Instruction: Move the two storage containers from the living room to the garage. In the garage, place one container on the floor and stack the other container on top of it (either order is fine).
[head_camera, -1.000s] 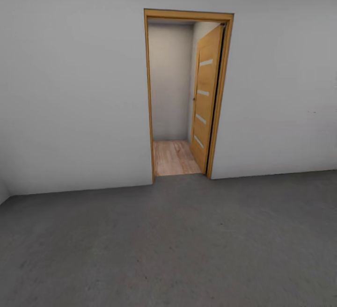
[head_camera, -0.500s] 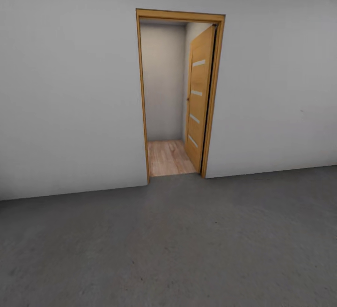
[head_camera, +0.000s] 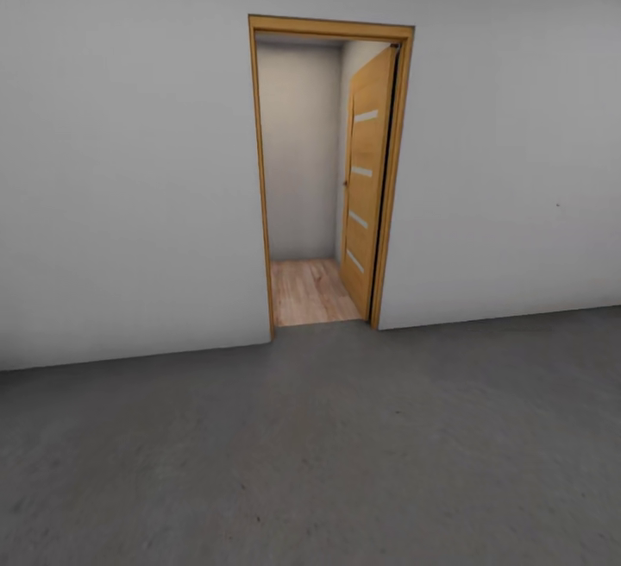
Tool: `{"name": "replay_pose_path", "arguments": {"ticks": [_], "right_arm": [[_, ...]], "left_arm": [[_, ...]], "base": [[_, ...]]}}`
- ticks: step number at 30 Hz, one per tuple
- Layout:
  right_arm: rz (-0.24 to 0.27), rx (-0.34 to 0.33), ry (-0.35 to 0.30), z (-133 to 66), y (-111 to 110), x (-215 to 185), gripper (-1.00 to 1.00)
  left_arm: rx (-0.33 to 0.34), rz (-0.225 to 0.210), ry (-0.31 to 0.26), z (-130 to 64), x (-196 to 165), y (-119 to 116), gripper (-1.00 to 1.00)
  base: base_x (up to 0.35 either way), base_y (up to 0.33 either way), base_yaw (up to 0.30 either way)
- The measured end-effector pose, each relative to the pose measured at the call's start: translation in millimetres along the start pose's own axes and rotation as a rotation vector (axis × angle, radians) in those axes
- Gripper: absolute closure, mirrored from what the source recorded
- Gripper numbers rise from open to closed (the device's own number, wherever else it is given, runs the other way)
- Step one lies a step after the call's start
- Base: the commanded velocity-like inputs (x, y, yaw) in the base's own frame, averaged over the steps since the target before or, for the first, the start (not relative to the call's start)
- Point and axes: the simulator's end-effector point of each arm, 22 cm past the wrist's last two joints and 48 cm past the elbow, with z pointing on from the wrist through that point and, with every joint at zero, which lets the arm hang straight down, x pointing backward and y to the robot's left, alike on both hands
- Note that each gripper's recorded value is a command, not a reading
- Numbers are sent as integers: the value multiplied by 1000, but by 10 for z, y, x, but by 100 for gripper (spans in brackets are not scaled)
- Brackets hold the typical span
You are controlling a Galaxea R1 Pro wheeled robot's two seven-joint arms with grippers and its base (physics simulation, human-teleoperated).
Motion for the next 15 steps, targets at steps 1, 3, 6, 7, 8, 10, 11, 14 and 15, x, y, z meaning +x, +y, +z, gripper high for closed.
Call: {"name": "replay_pose_path", "arguments": {"ticks": [1, 3, 6, 7, 8, 10, 11, 14, 15], "right_arm": [[0, 0, 0, 0, 0, 0, -100], [0, 0, 0, 0, 0, 0, -100], [0, 2, 0, -1, -3, 1, -100], [1, 2, 1, -1, -3, 2, -100], [1, 2, 1, -1, -4, 2, -100], [2, 2, 1, -1, -4, 3, -100], [3, 2, 2, -1, -2, 4, -100], [6, 2, 5, -1, 3, 11, -100], [6, 2, 6, -1, 3, 13, -100]], "left_arm": [[0, 2, 1, 0, 2, -2, -100], [1, 6, 2, -1, 7, -7, -100], [2, 10, 2, -1, 4, -13, -100], [2, 10, 1, -1, 1, -11, -100], [1, 10, 0, -1, -1, -9, -100], [1, 11, -3, -1, -9, -4, -100], [0, 11, -4, -1, -12, -3, -100], [0, 11, -6, -1, -15, 0, -100], [0, 11, -6, -1, -15, 1, -100]], "base": [[244, -124, 0], [267, -128, 0], [283, -129, 0], [289, -128, 0], [290, -128, 0], [292, -128, -4], [292, -128, -63], [293, -127, -154], [293, -124, -205]]}}
